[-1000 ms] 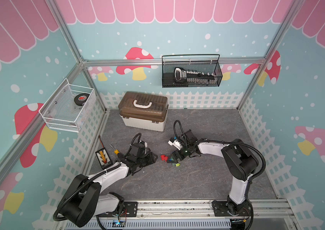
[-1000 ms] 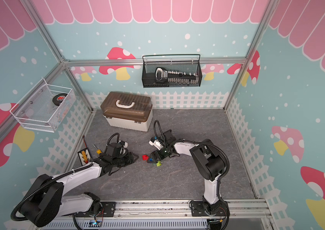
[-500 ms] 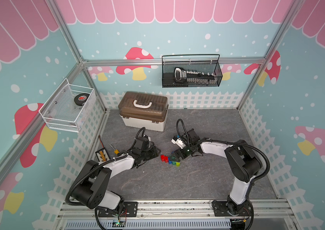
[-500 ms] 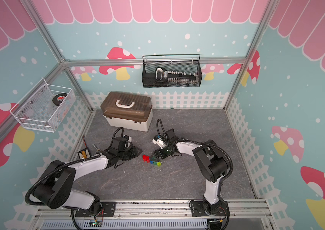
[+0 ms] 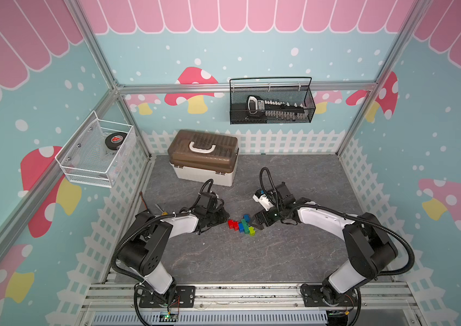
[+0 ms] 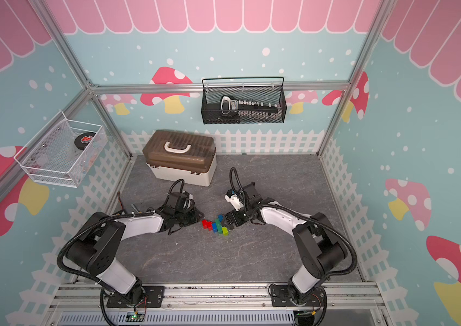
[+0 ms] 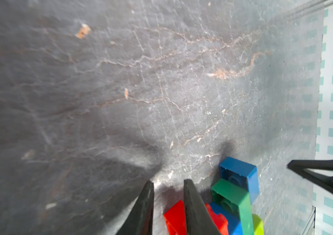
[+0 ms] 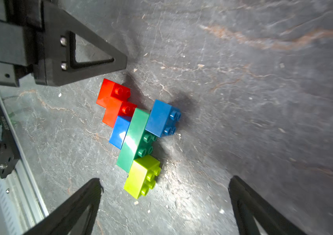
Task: Assemble the letter y with lego
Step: Place the lego brick at the center of the board, then adjust the lego brick at the center of the board.
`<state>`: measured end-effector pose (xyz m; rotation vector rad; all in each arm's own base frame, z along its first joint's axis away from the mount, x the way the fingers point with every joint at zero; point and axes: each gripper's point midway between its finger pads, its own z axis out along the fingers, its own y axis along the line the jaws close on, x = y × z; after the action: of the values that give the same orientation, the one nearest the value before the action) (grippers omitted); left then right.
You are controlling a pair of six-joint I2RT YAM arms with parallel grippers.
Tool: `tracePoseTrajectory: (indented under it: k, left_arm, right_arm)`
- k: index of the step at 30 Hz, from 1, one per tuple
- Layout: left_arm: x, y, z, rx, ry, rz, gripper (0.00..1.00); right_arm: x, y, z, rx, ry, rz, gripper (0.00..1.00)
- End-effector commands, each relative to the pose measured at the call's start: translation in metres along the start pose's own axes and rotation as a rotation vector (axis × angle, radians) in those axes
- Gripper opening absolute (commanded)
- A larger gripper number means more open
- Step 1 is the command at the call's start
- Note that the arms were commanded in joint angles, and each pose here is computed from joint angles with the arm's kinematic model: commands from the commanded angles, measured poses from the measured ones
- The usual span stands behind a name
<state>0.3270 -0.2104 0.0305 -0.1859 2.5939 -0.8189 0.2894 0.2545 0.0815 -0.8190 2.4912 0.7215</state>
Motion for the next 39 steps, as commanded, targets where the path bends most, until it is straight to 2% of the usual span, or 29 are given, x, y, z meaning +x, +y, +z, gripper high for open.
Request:
tracePoseTrajectory:
  k: [1, 11, 20, 31, 39]
  left_arm:
    - [0.008, -0.006, -0.002, 0.015, 0.015, 0.022, 0.27]
    - [0.058, -0.017, -0.013, 0.013, 0.117, 0.066, 0.26]
    - [0.100, -0.030, -0.021, 0.026, 0.215, 0.110, 0.25]
    - [0.076, -0.009, -0.038, -0.100, 0.107, 0.143, 0.27]
    - [0.059, -0.015, -0.021, -0.071, 0.080, 0.132, 0.27]
  right_arm:
    - [0.009, -0.014, -0.010, 0.087, 0.008, 0.003, 0.98]
    - [0.009, -0.031, -0.019, 0.197, -0.026, 0.014, 0.97]
    - [0.013, -0.037, -0.019, 0.226, -0.024, 0.022, 0.97]
    - [0.016, -0.041, -0.029, 0.272, -0.046, 0.008, 0.97]
    - [0.018, -0.039, -0.037, 0.276, -0.069, 0.014, 0.97]
